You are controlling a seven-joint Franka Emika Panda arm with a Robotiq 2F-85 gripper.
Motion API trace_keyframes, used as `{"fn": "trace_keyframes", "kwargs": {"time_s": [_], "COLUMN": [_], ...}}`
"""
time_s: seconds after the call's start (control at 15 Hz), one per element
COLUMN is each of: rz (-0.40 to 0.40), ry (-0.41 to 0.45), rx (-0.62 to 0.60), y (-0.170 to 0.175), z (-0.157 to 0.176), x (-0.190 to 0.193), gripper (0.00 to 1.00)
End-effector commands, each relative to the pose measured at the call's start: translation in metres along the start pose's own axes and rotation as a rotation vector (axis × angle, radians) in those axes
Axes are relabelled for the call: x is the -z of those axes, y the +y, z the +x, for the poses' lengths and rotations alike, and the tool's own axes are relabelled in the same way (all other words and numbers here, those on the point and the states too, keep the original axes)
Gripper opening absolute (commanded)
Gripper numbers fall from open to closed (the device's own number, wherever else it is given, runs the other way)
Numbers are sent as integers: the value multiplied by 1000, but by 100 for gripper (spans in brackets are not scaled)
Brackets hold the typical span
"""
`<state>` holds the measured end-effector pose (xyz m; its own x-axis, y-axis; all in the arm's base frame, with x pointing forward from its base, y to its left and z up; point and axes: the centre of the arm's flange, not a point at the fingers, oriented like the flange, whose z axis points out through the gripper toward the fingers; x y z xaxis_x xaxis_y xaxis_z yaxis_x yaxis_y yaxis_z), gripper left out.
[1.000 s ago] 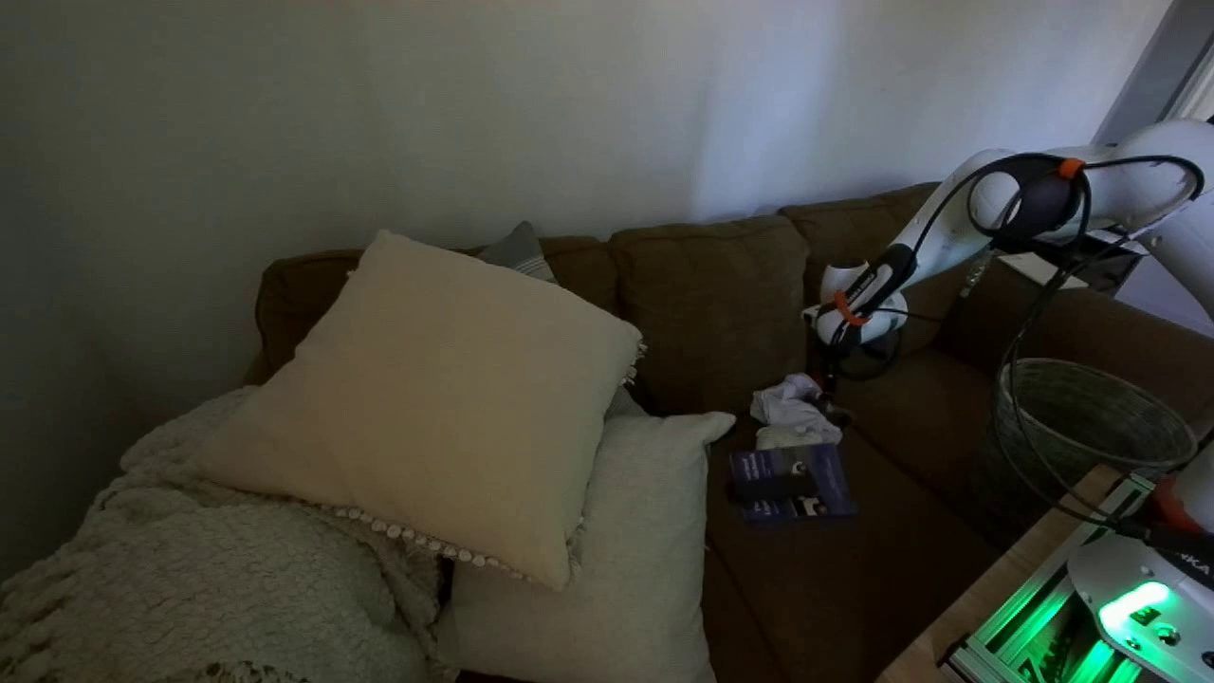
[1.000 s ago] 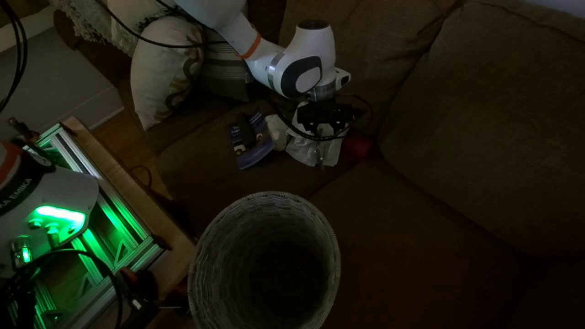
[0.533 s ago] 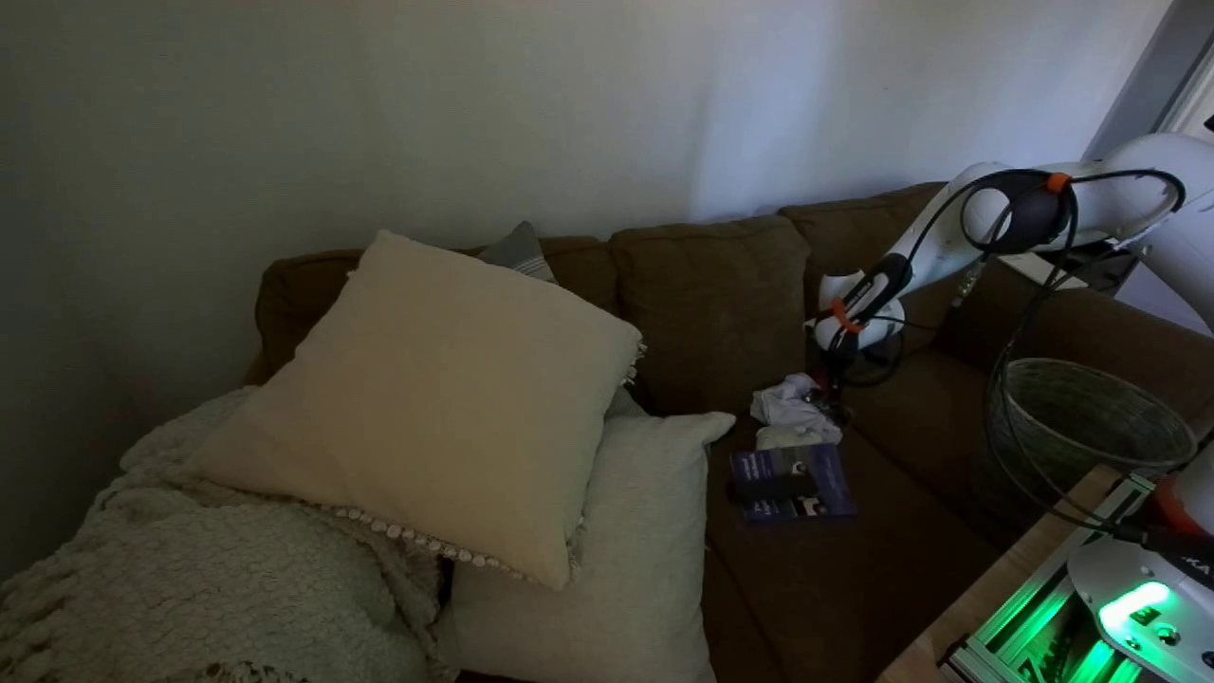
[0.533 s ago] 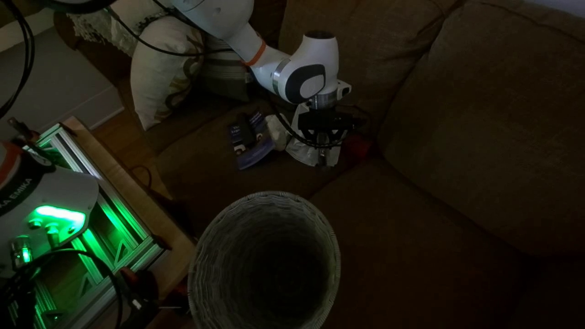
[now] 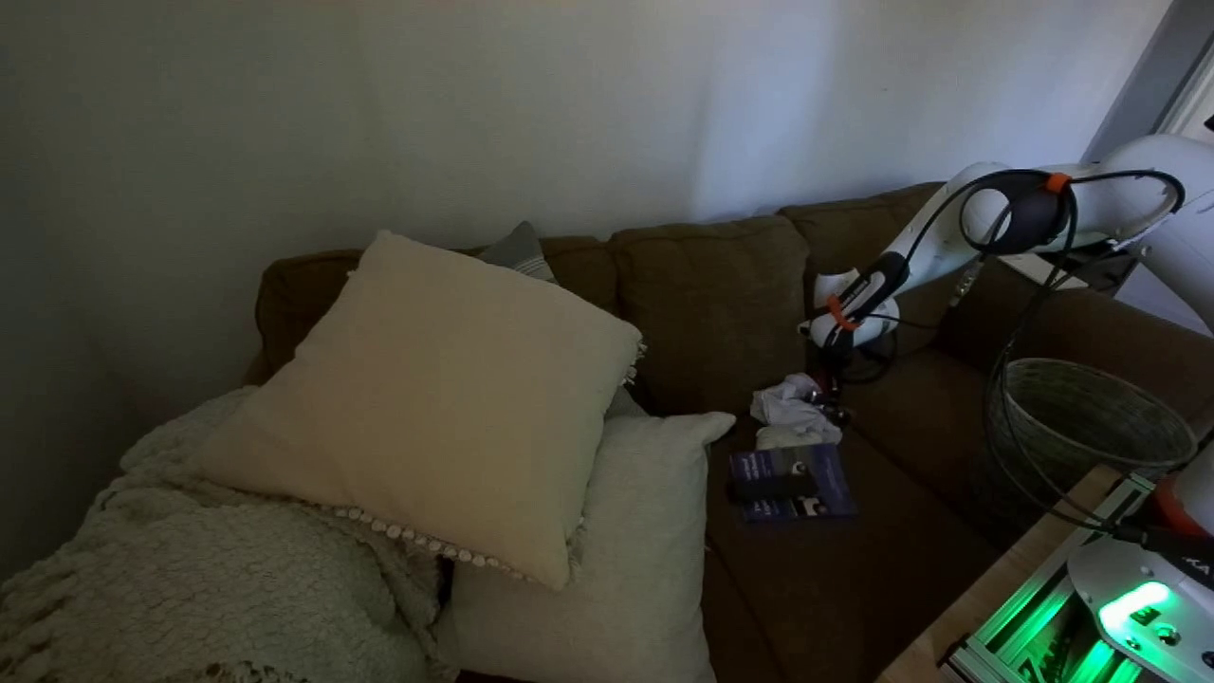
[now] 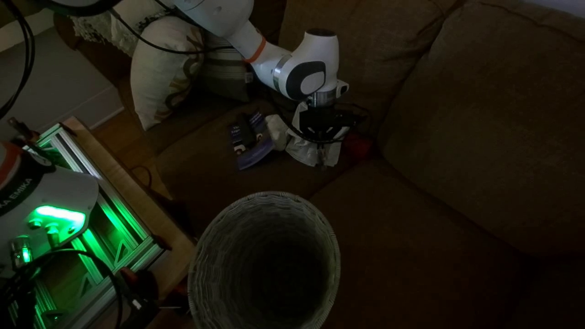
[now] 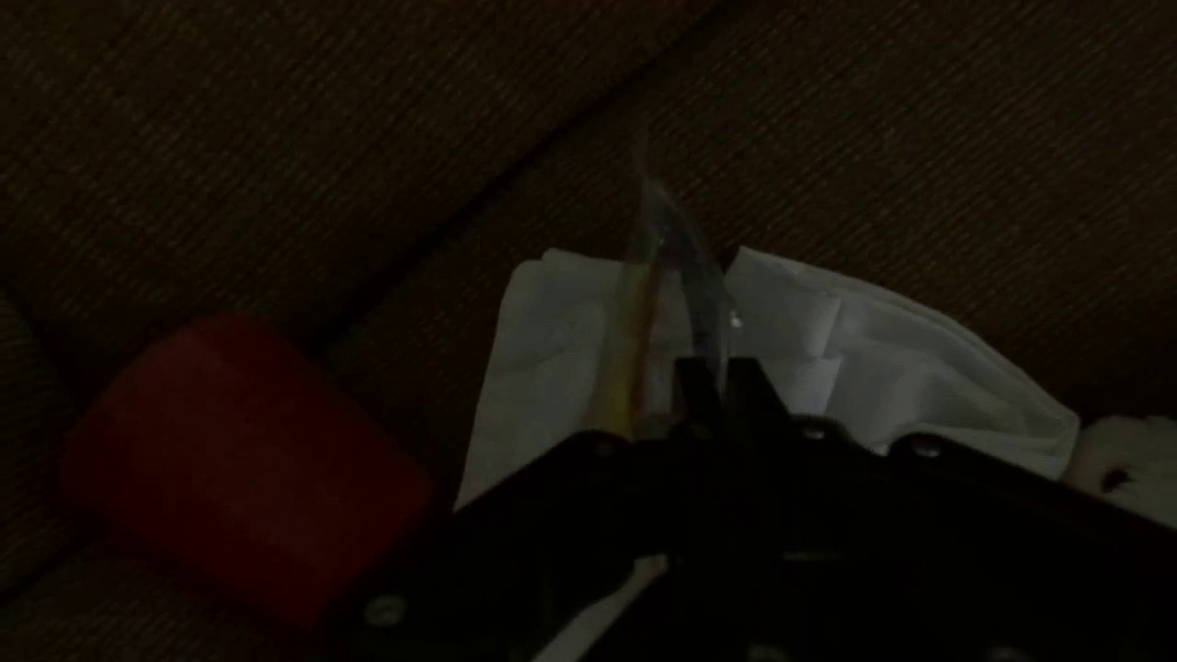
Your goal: Place the glasses on the backrest of the couch
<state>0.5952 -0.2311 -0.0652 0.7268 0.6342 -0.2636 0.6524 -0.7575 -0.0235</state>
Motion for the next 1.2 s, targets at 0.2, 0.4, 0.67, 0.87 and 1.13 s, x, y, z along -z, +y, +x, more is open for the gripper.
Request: {"fn": "trace_keyframes", "kwargs": {"time_s": [0.2, 0.4, 0.67, 0.87, 1.13], "rz": [-67, -15, -177, -364, -451], "ry": [-38, -6, 9, 80, 169], "rx": [0, -234, -412, -467, -538], "y": [-11, 5, -7, -27, -27], "z": [1, -93, -190, -223, -253], "x": [3, -26, -25, 15, 64], "gripper": [0, 0, 0, 0, 0]}}
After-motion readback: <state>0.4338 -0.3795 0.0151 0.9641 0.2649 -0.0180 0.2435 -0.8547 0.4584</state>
